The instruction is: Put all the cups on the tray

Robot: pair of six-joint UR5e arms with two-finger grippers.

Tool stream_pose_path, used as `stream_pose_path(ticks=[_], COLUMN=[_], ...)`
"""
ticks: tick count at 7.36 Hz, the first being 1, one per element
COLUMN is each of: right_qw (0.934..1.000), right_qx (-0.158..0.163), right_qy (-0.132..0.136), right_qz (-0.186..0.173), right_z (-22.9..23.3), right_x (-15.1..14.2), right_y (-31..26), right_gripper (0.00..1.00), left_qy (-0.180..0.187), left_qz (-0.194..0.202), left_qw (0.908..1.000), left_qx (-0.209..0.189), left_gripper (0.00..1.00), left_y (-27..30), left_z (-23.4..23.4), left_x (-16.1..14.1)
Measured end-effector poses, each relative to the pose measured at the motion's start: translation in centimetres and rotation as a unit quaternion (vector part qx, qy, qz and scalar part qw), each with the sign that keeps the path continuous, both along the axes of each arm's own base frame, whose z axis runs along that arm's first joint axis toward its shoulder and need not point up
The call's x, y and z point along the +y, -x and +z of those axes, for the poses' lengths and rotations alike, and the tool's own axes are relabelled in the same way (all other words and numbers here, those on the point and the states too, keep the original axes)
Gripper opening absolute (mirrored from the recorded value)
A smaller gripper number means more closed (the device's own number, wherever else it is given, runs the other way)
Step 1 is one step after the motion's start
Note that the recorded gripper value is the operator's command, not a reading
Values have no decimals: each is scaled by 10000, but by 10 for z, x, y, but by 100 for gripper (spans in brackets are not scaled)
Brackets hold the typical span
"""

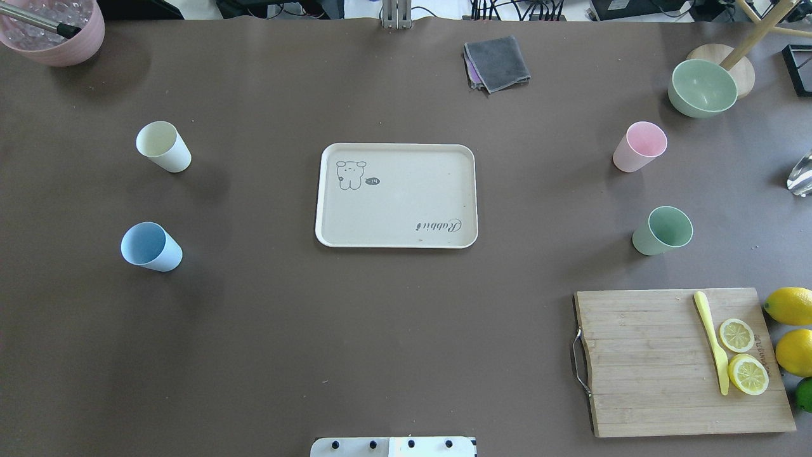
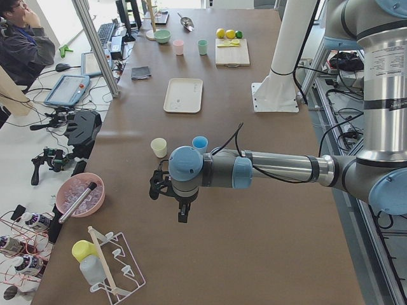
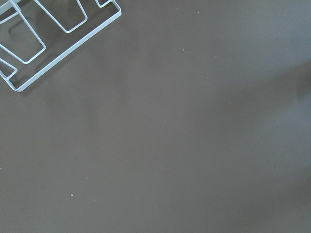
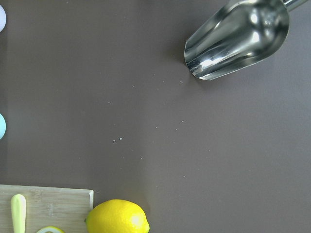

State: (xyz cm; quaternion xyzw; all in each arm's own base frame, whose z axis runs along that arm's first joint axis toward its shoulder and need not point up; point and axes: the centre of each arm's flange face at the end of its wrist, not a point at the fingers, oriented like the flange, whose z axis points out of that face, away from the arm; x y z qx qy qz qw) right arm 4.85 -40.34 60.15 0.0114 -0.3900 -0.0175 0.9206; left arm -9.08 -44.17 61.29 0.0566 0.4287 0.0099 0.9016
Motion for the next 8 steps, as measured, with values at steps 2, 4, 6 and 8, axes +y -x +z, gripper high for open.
stream_pose_path(ticks=[2, 4, 6, 8], right_qw=[10000, 10000, 9999, 9984], right_qx=[0, -11, -10, -4], right_qy=[-3, -23, -130, -566], right_qz=[0, -5, -7, 48], right_z=[0, -2, -12, -39], right_x=[0, -2, -7, -25], right_y=[0, 1, 1, -1], right_gripper=[100, 100, 100, 100], left_qy=[-93, -215, -430, -1158], left_qz=[1, 1, 1, -24], left_qw=[10000, 9998, 9991, 9932], left_qx=[3, -5, -18, -74], left_gripper=[99, 99, 99, 99], left_y=[0, 0, 0, 1], left_z=[-9, -20, -35, -54], left_x=[-3, -6, -8, -13])
